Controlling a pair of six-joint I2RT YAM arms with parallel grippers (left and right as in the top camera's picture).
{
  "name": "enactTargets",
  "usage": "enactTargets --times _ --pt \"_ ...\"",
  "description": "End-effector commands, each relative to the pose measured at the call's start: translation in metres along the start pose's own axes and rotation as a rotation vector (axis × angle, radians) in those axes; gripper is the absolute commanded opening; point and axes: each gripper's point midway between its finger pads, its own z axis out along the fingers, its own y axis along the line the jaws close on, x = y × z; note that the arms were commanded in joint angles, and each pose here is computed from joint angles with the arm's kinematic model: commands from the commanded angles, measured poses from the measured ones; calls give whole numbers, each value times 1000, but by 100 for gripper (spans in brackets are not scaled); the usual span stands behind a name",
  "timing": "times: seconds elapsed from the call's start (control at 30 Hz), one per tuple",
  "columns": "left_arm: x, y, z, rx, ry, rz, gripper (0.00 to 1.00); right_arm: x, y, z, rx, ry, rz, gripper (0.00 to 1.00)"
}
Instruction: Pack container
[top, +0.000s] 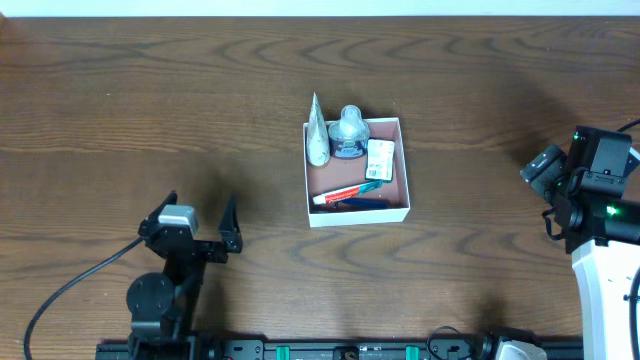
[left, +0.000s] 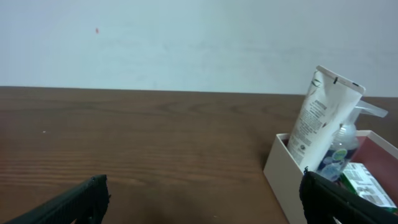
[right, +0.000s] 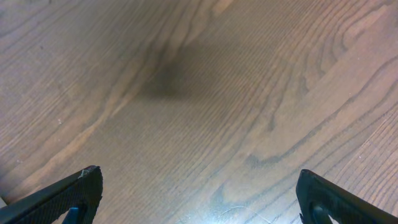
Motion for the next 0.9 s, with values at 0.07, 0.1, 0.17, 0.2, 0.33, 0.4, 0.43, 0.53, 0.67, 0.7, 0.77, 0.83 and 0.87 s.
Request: enactTargets --times 0.07,0.1,0.17,0.2,0.33,0.4,0.43,0.53,0.67,0.7,0.77,0.83,0.87 --pt "8 0 -4 11 -44 -8 98 -3 -2 -1 6 -5 23 99" --pt "11 0 -3 11 -45 -8 98 -3 -2 -1 5 -6 24 99" --pt "18 1 -2 11 -42 -8 98 -3 -2 -1 5 -6 24 99" --pt "21 2 -1 10 -37 -7 98 -3 -2 0 6 -5 23 99" --pt "31 5 1 0 -18 -2 98 -3 -2 -1 5 -6 24 99" --pt "37 6 2 -3 -5 14 98 -3 -2 -1 6 -5 23 99" --pt "41 6 3 -4 3 21 98 -3 -2 -1 6 -5 23 99" --pt "58 9 6 -10 42 23 98 -3 -2 -1 6 -5 23 99" --pt "57 10 5 -16 40 27 98 -3 -2 0 6 -5 23 99" --pt "57 10 5 -16 39 26 98 -3 -2 0 6 -5 23 99" --pt "57 10 5 -16 40 26 98 -3 -2 0 6 -5 23 99" --pt "57 10 5 -16 39 26 98 -3 -2 -1 5 -6 24 99" --pt "57 10 5 -16 39 26 98 -3 -2 -1 5 -6 24 99"
